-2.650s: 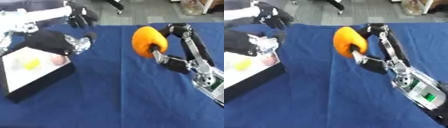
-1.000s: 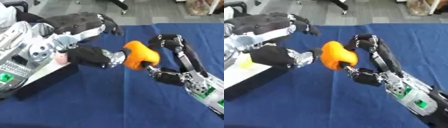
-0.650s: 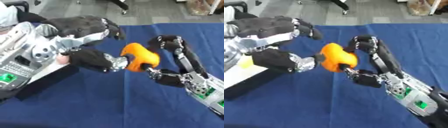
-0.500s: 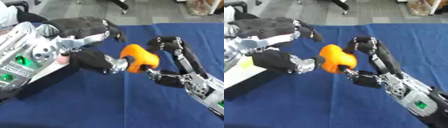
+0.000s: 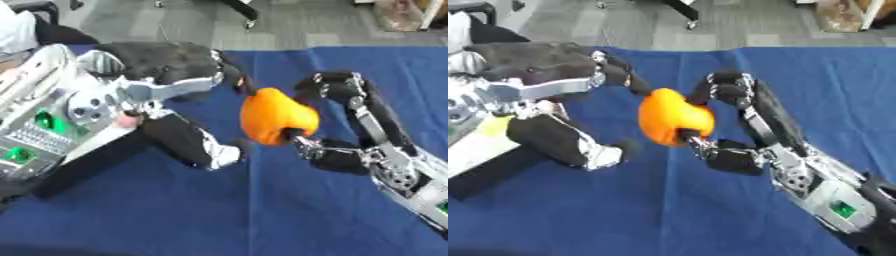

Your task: Pick up the objects with one hand, pass them to the other hand, and then place them into the box on the other side of the table.

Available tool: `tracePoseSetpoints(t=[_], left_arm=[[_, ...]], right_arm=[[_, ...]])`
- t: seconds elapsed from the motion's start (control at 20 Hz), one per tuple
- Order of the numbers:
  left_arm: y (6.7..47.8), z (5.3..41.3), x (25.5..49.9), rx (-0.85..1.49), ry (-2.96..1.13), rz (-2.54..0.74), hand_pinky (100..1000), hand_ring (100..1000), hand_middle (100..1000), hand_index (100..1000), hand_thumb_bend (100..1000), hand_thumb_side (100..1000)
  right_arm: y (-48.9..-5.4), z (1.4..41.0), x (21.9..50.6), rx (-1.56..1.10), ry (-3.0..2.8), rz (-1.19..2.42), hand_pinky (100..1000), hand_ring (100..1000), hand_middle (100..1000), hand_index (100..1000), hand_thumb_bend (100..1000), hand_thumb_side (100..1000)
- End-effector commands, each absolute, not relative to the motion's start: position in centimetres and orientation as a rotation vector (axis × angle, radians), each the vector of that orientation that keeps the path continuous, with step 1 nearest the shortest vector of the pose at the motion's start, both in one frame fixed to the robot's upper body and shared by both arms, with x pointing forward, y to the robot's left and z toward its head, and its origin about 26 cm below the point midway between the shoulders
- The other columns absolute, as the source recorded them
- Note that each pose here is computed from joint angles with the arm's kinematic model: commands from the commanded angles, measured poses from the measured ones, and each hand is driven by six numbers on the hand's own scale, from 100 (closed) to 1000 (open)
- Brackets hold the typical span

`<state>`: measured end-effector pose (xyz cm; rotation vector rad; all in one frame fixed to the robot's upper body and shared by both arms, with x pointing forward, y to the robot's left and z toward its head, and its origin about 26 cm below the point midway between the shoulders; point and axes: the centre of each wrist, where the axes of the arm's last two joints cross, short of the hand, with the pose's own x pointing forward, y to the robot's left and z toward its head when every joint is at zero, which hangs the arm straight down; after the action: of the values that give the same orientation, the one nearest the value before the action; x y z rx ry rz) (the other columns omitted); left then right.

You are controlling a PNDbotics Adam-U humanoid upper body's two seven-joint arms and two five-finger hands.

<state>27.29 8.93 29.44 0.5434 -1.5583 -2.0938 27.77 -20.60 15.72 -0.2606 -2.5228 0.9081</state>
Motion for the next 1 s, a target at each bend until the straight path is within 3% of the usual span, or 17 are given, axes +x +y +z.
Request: tracePoseSetpoints(t=[0.05,0.4,0.55,1.0], left_arm=[[8.69,30.08,26.97,0.6,-1.558,-2.101,931,877,798,912,364,546],[8.3,30.32,26.8,0.72,-1.65,-2.017,940,881,804,926,459,323],[8.19,30.33,26.76,0.77,-1.7,-1.949,950,884,807,932,457,281],[7.75,30.04,26.56,0.733,-1.75,-1.806,945,870,791,929,295,364]], right_arm=[[-20.4,16.47,27.73,-0.257,-2.499,0.838,613,470,424,605,100,100],[-20.05,16.34,27.65,-0.233,-2.468,0.813,610,469,424,606,100,100],[-19.93,16.25,27.61,-0.227,-2.465,0.821,609,469,423,606,100,100],[-19.67,16.27,27.6,-0.218,-2.48,0.826,610,469,423,605,100,100]])
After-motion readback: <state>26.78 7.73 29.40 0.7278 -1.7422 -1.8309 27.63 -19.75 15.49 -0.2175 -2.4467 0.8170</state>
